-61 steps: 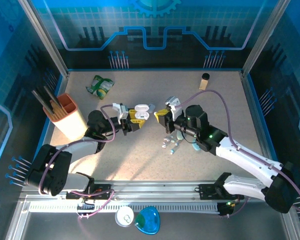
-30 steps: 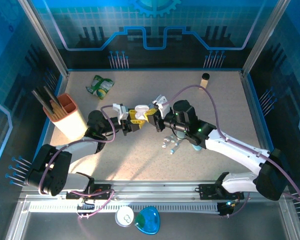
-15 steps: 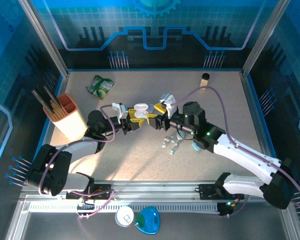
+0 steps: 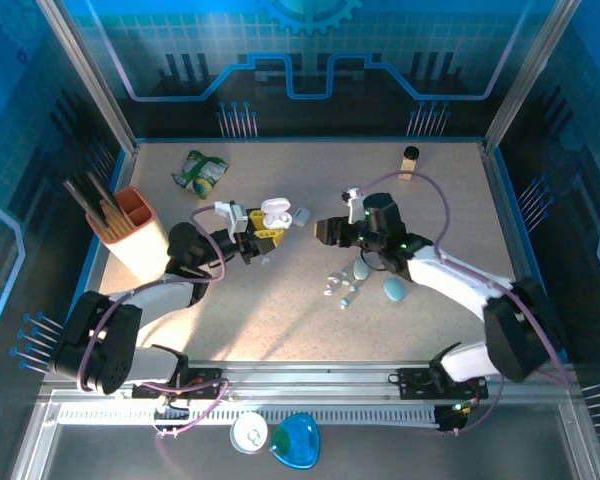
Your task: Insert wireless bluetooth earbuds into charging case
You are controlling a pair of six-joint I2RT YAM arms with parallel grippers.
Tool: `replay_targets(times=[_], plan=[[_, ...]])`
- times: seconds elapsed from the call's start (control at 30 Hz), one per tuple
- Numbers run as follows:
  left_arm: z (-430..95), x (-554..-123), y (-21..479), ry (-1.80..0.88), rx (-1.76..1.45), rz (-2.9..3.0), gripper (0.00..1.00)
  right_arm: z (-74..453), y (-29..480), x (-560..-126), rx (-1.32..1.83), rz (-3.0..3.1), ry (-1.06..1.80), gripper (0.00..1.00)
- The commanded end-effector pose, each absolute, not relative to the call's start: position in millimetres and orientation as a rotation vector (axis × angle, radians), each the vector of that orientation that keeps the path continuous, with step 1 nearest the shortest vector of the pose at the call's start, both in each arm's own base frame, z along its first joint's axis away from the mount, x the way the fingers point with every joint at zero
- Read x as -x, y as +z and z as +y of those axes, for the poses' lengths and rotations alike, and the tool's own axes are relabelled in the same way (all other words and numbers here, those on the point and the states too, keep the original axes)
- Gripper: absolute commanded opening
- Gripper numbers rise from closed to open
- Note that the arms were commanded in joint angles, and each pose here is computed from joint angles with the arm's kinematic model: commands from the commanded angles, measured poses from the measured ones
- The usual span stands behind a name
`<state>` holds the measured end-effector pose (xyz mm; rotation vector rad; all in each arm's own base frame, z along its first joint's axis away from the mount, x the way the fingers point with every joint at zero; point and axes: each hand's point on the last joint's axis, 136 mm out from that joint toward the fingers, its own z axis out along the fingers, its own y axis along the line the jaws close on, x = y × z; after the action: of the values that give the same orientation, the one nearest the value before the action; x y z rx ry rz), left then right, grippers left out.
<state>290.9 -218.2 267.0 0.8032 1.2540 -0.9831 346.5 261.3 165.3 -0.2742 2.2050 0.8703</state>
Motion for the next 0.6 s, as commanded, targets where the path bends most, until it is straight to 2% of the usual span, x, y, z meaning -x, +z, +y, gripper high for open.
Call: replay_targets(times=[0.0,0.57], plan=[[-211.9,-283.2,287.3,-0.958,-0.789,1.184,0.34,294.0,153.1,-343.8,0.327,2.329,1.005,0.61],[-212.7,-276.3,308.4,-0.961,-0.805,1.132,0.34,414.6,54.4,-357.7,0.659,2.597,1.149,0.57]])
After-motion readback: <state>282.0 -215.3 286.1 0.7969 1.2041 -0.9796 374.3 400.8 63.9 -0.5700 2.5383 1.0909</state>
